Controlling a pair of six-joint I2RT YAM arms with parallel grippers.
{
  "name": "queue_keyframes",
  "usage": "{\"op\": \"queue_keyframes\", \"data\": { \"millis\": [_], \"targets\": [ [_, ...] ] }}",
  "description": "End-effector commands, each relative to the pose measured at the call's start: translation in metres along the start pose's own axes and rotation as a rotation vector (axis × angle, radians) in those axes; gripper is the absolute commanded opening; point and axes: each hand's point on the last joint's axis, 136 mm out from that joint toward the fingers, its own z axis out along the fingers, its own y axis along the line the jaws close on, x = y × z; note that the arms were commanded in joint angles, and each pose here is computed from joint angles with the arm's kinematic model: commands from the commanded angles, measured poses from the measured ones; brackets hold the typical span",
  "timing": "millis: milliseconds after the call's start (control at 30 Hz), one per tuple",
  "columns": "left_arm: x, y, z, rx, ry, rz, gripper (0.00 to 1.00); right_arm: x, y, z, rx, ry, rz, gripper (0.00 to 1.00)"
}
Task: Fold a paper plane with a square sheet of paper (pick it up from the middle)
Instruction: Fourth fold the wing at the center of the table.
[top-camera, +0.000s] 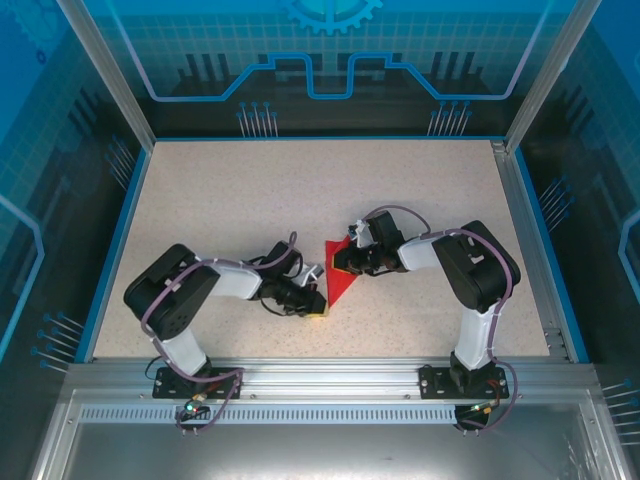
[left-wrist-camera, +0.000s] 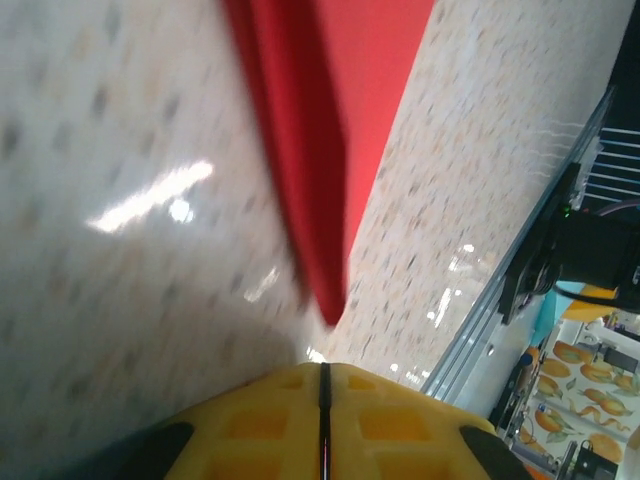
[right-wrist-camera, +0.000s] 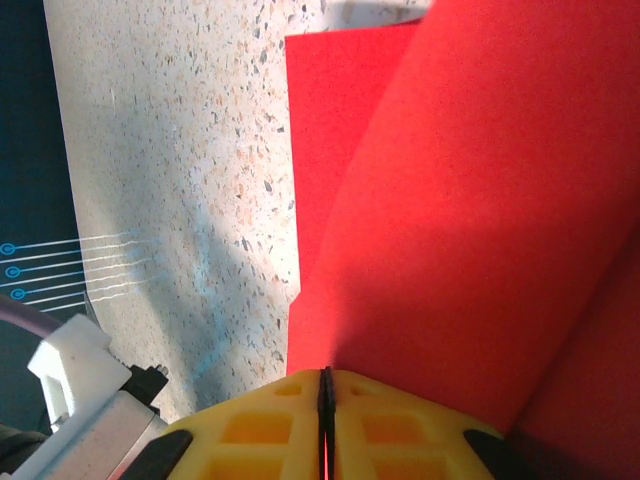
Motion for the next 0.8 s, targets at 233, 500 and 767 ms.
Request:
{"op": "queue_keyframes", "data": {
  "millis": [233, 500, 767],
  "targets": [
    [-0.038, -0.036, -0.036, 0.004, -0.242, 0.016, 0.13, 0.05, -0.065, 0.007, 0.249, 0.001, 0.208, 0.11],
    [-0.078, -0.046, -0.021, 0.043, -0.288, -0.027, 0.16, 0.045, -0.059, 0.004, 0.262, -0.013, 0.197, 0.11],
    [-0.094, -0.038, -0.004, 0.038, -0.28, -0.055, 0.15, 0.043, -0.059, 0.002, 0.26, -0.005, 0.185, 0.11]
  ]
}}
